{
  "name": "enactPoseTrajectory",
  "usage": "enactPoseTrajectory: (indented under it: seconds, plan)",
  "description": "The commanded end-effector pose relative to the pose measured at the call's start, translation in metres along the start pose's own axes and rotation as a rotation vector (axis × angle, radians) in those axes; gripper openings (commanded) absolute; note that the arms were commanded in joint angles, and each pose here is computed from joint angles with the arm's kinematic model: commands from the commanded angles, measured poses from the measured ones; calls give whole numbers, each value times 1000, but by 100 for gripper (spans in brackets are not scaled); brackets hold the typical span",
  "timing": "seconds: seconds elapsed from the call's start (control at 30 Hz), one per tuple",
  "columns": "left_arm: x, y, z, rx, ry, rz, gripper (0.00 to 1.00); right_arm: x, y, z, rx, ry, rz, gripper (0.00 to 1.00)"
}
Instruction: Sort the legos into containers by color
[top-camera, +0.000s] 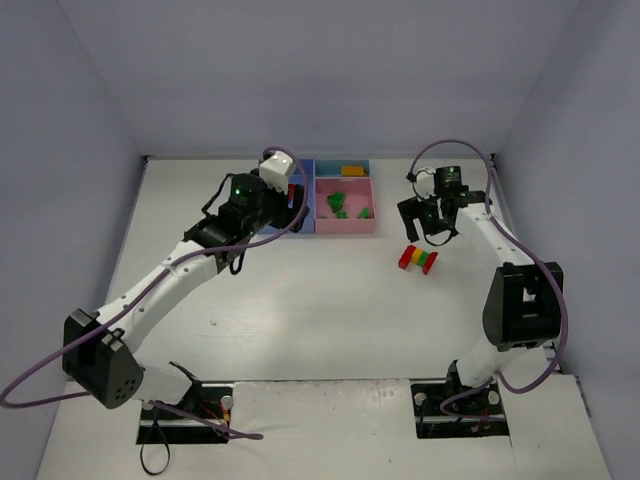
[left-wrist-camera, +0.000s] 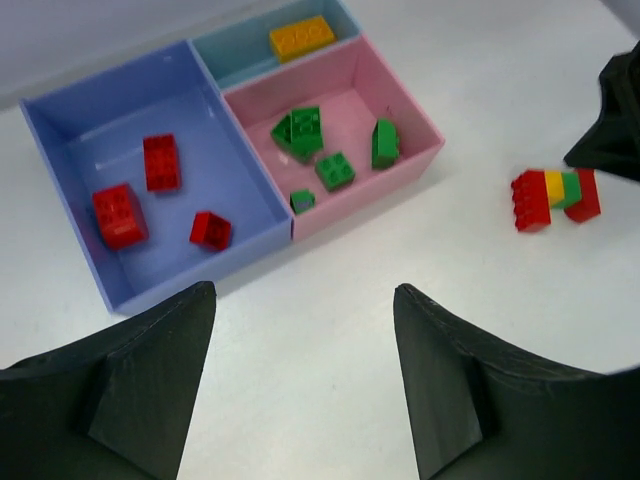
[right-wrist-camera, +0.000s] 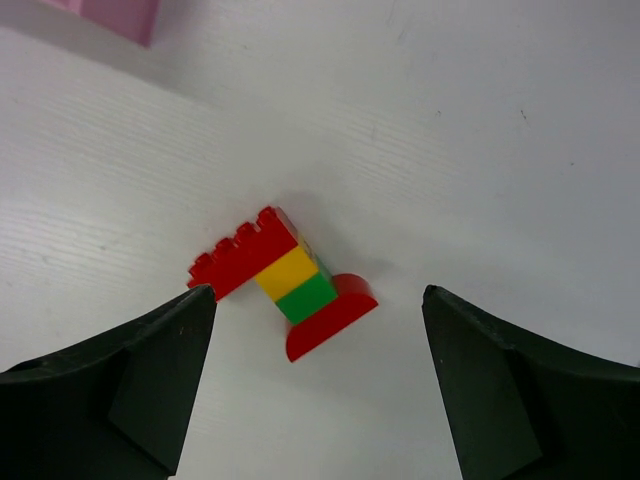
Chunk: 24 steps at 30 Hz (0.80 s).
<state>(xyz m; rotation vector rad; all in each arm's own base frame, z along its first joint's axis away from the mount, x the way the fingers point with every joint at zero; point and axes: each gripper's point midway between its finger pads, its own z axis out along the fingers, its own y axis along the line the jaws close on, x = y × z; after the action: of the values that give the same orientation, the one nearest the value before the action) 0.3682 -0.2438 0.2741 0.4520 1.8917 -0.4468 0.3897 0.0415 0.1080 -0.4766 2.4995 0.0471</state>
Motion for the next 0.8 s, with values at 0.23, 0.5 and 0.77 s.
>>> enactPoseTrajectory:
  seconds: [0.23,0.5,0.77]
  plan:
    - [39,1,-41,-3,51,-36,65,28,-11,13,-87,61,-273,68]
    - [45,0,-54,1,43,-46,65,45,6,35,-150,90,-308,67]
    - [57,1,-60,0,60,-62,65,60,27,49,-208,114,-336,67]
